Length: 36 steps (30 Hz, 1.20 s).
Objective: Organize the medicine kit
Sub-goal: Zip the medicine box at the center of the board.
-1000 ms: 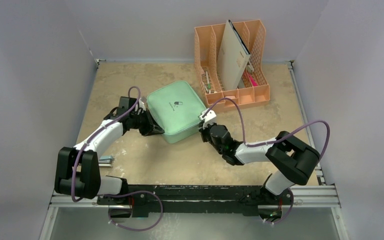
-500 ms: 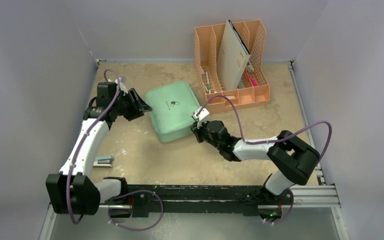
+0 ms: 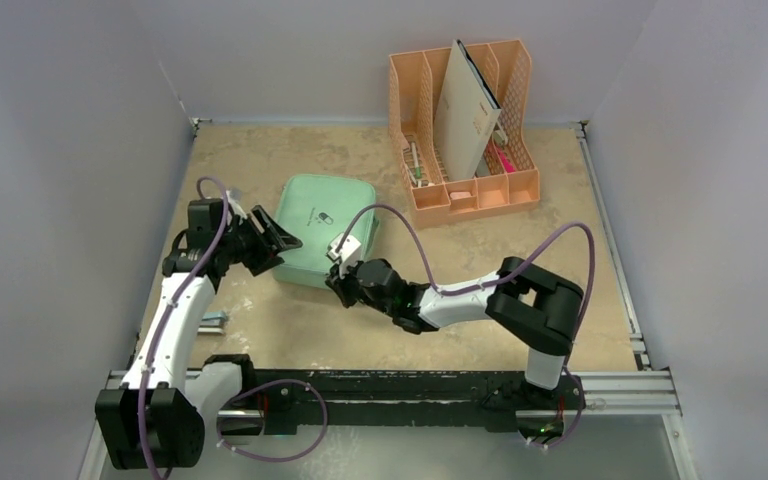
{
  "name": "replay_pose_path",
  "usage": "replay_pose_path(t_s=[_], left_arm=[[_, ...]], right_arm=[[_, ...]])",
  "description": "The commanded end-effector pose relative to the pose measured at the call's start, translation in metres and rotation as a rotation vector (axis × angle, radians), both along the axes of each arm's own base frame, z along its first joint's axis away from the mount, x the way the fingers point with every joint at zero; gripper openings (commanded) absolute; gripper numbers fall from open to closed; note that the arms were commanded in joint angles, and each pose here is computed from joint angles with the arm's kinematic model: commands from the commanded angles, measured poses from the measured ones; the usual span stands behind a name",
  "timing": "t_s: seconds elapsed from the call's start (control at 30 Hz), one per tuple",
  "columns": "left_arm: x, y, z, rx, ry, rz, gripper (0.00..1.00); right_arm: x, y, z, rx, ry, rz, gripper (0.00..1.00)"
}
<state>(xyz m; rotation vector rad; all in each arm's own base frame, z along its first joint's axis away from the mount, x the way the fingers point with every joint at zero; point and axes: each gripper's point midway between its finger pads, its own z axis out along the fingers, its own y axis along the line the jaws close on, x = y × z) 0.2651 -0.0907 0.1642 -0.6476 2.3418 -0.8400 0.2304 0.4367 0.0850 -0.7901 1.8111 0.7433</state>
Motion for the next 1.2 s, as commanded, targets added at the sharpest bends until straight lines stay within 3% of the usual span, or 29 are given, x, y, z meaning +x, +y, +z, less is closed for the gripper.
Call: replay_pose_path(t_s=[0.0, 0.67, 0.97, 1.17], left_arm=[[-0.002, -0.008, -0.005, -0.088, 0.013, 0.029, 0.6], [0.001, -0.009, -0.059, -0.133, 0.098, 0.085, 0.47], [0.005, 0.014, -0.08, 0.038, 0.135, 0.105, 0.23], [0.006, 0.026, -0.083, 0.123, 0.156, 0.093, 0.18]], right_arm=[[0.006, 0.031, 0.059, 0.205, -0.041, -0.039, 0.0], [0.003, 0.035, 0.051, 0.197, -0.031, -0.045, 0.0], [0.007, 0.003, 0.008, 0.05, -0.053, -0.108, 0.0], [0.003, -0.024, 0.006, -0.024, -0.097, -0.118, 0.0]])
